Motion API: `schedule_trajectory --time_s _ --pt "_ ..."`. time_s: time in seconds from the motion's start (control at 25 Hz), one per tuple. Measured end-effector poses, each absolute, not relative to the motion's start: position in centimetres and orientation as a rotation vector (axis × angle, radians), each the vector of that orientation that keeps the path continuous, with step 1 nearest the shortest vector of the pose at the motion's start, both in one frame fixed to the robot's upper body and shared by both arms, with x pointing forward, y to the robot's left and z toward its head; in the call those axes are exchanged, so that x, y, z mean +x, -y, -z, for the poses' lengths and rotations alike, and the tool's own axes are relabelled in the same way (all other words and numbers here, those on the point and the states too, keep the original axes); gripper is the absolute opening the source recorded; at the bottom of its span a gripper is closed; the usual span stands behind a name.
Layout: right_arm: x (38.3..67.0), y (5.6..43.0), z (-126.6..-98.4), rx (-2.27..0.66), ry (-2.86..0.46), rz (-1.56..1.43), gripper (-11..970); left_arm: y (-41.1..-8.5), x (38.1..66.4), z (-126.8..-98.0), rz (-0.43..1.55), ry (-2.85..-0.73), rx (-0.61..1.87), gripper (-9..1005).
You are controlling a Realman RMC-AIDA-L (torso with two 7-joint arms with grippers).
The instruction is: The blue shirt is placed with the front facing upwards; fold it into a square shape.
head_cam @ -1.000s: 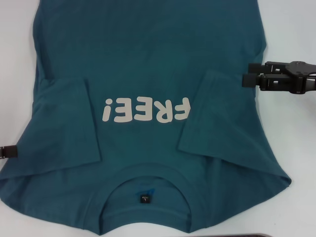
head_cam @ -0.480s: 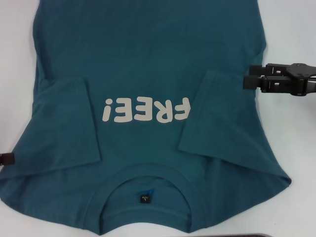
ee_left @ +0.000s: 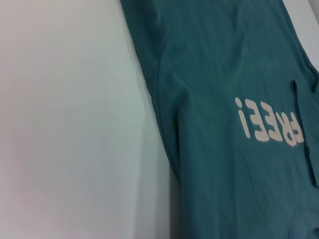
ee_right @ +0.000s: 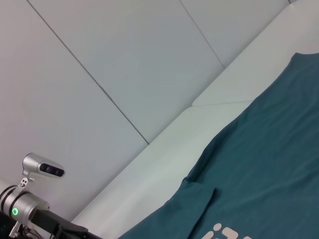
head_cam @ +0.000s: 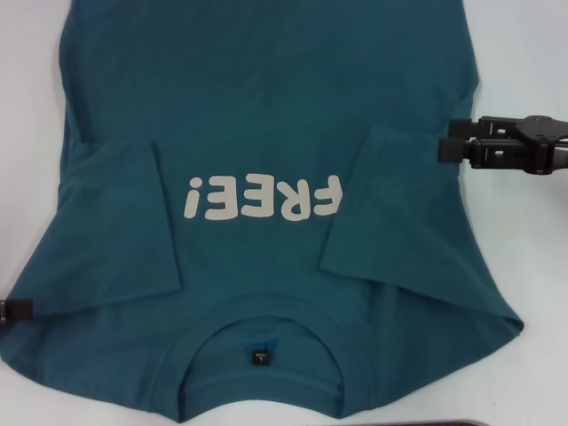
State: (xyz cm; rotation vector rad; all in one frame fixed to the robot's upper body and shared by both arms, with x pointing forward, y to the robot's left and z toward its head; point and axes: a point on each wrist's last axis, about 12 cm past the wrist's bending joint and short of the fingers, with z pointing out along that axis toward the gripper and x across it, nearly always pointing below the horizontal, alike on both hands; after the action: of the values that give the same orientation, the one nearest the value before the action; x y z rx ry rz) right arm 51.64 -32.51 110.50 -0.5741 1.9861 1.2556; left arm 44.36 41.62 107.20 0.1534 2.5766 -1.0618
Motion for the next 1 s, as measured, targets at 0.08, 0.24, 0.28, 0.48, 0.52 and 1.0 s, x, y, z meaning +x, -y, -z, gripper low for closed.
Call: schedule_trajectory --time_s 0.08,0.24,0.28,0.48,0.52,1.0 --pt "51.6 32.5 -110.5 -0.579 -1.988 -1.258 889 -41.6 44.2 -107.1 1.066 -2.584 0.156 873" --pt "51.6 32.3 -110.4 -0.59 -1.991 -1.263 889 -41.5 44.0 -107.0 1.075 -2.6 0.163 873" --pt "51.6 32.2 -110.4 -0.592 -1.991 -1.263 889 -41.4 44.0 -107.0 1.083 -2.601 0.167 873" --pt "51.6 32.1 -110.4 -0.594 -1.993 -1.266 888 -41.0 43.9 -106.9 1.113 -2.597 0.187 873" --pt "51.6 32.1 -110.4 -0.593 -1.993 -1.266 888 -40.8 43.9 -106.9 1.12 -2.598 0.194 873" --pt "51.6 32.1 -110.3 -0.592 -1.993 -1.268 886 -40.1 44.3 -107.1 1.15 -2.591 0.232 820"
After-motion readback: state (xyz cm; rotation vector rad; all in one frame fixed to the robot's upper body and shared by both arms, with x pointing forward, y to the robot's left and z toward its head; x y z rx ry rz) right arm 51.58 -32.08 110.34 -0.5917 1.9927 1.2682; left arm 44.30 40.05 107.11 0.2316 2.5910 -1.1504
